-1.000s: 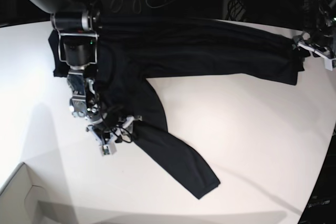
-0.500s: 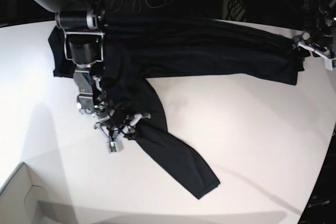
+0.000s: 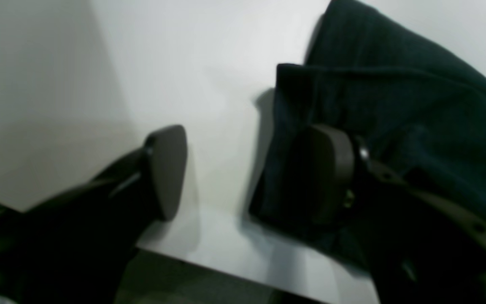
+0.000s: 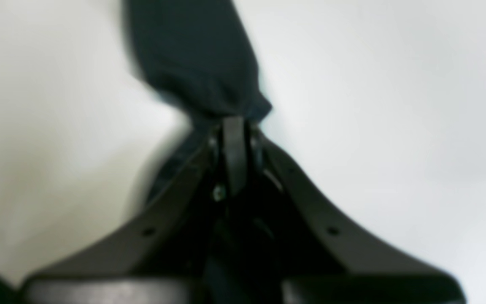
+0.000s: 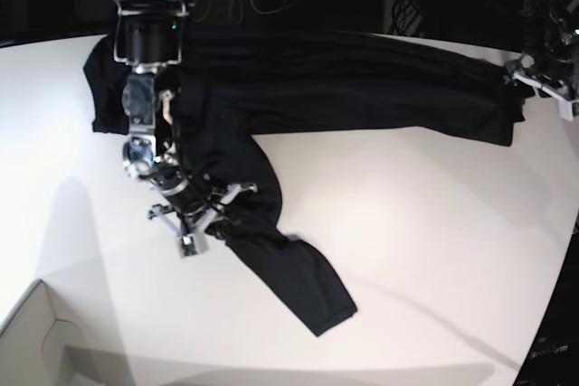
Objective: Layout the t-shirt on the table in an organized manner, then fold the t-shirt properly
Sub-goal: 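Grasp the sleeve cuff with the right gripper and lift it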
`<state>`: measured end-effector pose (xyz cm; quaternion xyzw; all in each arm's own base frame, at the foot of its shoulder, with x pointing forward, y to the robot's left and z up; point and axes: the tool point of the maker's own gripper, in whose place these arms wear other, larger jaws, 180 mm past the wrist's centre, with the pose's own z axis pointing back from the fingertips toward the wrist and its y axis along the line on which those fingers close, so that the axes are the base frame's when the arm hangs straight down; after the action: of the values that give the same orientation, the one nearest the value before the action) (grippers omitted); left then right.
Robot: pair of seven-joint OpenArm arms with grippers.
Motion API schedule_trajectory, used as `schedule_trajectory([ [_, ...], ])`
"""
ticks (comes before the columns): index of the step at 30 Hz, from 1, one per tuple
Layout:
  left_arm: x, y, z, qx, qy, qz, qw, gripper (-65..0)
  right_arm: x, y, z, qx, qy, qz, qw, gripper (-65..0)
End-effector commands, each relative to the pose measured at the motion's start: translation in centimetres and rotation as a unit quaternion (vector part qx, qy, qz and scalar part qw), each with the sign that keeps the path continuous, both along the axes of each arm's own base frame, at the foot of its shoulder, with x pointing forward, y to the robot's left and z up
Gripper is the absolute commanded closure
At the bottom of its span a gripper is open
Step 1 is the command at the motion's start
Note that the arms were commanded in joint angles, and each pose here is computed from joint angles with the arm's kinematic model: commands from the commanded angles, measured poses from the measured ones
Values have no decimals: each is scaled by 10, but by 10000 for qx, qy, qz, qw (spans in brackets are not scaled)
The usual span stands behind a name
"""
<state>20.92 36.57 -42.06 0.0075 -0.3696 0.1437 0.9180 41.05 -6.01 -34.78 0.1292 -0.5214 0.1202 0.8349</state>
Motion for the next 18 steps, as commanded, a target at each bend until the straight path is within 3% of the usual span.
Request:
schedule_trajectory([
  [1,3,7,8,127,-60,-18,9999,-420,1,16,33,220,-457,103,9987,0],
  [9,2,10,10,158,-54,-17,9999,-420,-92,101,63,331,-666,1142,9907,0],
  [18,3,9,11,153,-71,-18,9999,-420,-155,160,49,647,-274,1932,9786,0],
])
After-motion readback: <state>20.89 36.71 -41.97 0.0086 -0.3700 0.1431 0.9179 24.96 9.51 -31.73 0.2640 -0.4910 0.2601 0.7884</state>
